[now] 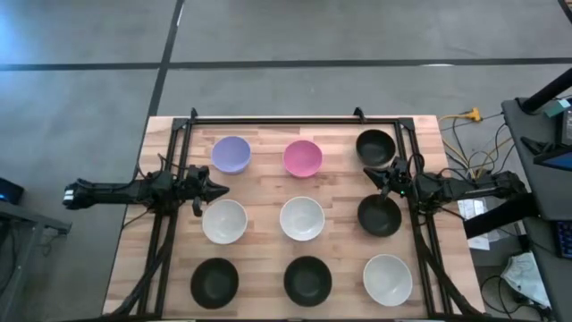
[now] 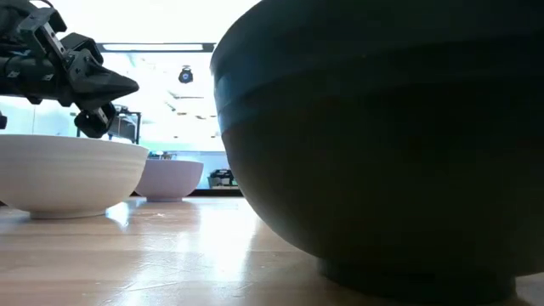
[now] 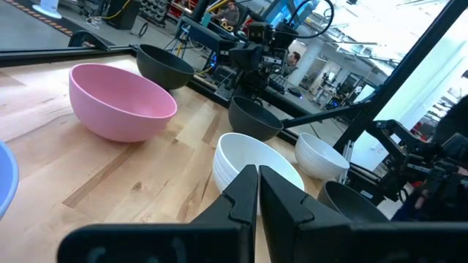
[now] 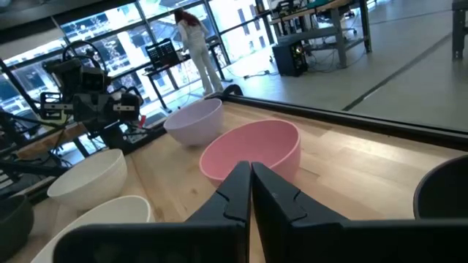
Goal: Nest bowls inside each other
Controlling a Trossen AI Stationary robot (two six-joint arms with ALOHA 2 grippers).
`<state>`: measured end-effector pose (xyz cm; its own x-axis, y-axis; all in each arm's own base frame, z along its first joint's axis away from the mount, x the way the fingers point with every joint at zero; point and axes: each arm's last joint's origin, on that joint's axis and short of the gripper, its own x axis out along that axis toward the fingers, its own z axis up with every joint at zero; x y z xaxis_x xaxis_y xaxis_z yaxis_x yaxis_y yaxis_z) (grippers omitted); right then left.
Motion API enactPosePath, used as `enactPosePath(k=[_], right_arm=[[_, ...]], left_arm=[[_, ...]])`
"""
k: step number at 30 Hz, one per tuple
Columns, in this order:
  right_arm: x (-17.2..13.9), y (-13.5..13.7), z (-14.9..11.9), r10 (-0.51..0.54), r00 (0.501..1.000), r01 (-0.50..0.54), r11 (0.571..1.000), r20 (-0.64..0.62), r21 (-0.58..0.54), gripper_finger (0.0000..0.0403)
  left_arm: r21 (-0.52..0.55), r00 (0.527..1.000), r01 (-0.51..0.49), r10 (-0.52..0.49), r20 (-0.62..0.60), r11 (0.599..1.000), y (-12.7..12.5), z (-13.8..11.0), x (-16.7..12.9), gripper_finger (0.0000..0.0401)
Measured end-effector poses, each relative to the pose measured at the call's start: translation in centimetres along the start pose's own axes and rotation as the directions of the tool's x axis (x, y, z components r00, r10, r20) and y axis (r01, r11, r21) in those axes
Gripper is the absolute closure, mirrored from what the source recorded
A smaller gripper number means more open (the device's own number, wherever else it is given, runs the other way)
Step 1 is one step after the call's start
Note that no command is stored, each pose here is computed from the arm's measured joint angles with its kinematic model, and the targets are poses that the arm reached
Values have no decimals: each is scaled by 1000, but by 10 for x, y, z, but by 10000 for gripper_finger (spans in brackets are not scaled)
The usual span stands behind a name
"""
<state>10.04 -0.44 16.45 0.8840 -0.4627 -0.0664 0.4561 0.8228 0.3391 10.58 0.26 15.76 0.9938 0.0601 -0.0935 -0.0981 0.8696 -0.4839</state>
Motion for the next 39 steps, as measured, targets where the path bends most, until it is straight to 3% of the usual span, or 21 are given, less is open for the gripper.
enactPosePath(k=[7,15,18,22,26,31,33,35,39], right_arm=[[0,2,6,21,998,-23,999,53,39,394],[-4,9,28,78,965,-126,975,252,182,394],[-7,10,39,88,933,-206,926,350,317,394],[-11,11,48,96,897,-309,836,432,454,394],[-15,11,54,97,866,-397,732,491,554,394],[-19,11,62,97,825,-482,635,557,604,394],[-21,12,66,114,811,-517,598,574,612,394],[-23,15,73,148,798,-548,582,584,601,394],[-25,26,97,228,768,-597,592,598,541,394]], left_arm=[[0,1000,0,0,0,1000,0,0,0,401],[0,1000,0,0,0,1000,0,0,0,401],[-2,1000,-14,14,8,1000,0,0,0,401],[-22,989,-123,124,84,992,3,3,0,401],[-241,960,-74,135,246,968,-1,16,-2,401],[-418,851,183,70,521,890,-13,42,-11,401],[-405,775,291,35,631,867,-18,53,-19,401],[-350,697,349,10,717,869,-21,61,-26,401],[-270,560,407,-5,828,872,-26,72,-40,401]])
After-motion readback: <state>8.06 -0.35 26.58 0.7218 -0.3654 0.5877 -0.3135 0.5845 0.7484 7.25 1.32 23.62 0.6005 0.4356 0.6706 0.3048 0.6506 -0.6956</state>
